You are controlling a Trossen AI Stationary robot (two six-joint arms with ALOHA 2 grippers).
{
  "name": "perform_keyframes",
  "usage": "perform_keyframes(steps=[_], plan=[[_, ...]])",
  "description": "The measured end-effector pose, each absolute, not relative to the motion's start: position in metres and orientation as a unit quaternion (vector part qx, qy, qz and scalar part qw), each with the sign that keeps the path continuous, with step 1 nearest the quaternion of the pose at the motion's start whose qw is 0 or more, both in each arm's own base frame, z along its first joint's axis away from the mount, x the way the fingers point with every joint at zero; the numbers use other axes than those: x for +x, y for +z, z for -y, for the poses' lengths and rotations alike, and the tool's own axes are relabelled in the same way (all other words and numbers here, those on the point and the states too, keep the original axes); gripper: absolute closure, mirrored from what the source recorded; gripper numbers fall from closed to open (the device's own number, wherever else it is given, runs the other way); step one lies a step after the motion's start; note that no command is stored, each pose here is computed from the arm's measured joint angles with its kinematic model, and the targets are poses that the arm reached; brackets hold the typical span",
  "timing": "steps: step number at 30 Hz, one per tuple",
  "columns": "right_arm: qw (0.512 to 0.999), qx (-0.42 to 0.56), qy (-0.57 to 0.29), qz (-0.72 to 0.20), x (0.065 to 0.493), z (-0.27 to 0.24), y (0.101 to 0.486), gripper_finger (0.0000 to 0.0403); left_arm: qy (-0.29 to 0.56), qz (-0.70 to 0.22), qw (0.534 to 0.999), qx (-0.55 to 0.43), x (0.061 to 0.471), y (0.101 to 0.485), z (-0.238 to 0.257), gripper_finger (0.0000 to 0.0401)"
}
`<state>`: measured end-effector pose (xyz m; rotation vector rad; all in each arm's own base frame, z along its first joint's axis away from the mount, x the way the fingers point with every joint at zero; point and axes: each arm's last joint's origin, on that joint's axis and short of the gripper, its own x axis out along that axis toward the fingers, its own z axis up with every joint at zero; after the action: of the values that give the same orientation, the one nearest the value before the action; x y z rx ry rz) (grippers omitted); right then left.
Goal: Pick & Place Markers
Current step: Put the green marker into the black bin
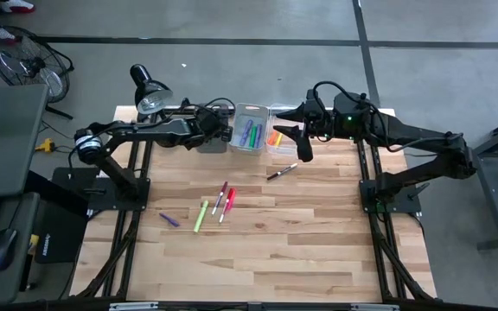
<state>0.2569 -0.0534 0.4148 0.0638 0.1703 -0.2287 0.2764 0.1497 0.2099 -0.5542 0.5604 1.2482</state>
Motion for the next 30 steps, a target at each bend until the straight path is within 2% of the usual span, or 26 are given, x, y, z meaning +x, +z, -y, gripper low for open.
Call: perform_keyframes(steps=[10, 30], plan=[[0.987, 0.045, -0.115, -0.102, 0.256, 0.053, 0.411, 0.0246, 0.585, -0.269, 0.719, -0.261, 0.276, 0.196, -0.158, 0.0359], [0.987, 0.044, -0.12, -0.103, 0.256, 0.054, 0.411, 0.0246, 0.562, -0.287, 0.717, -0.296, 0.271, 0.194, -0.165, 0.0359]])
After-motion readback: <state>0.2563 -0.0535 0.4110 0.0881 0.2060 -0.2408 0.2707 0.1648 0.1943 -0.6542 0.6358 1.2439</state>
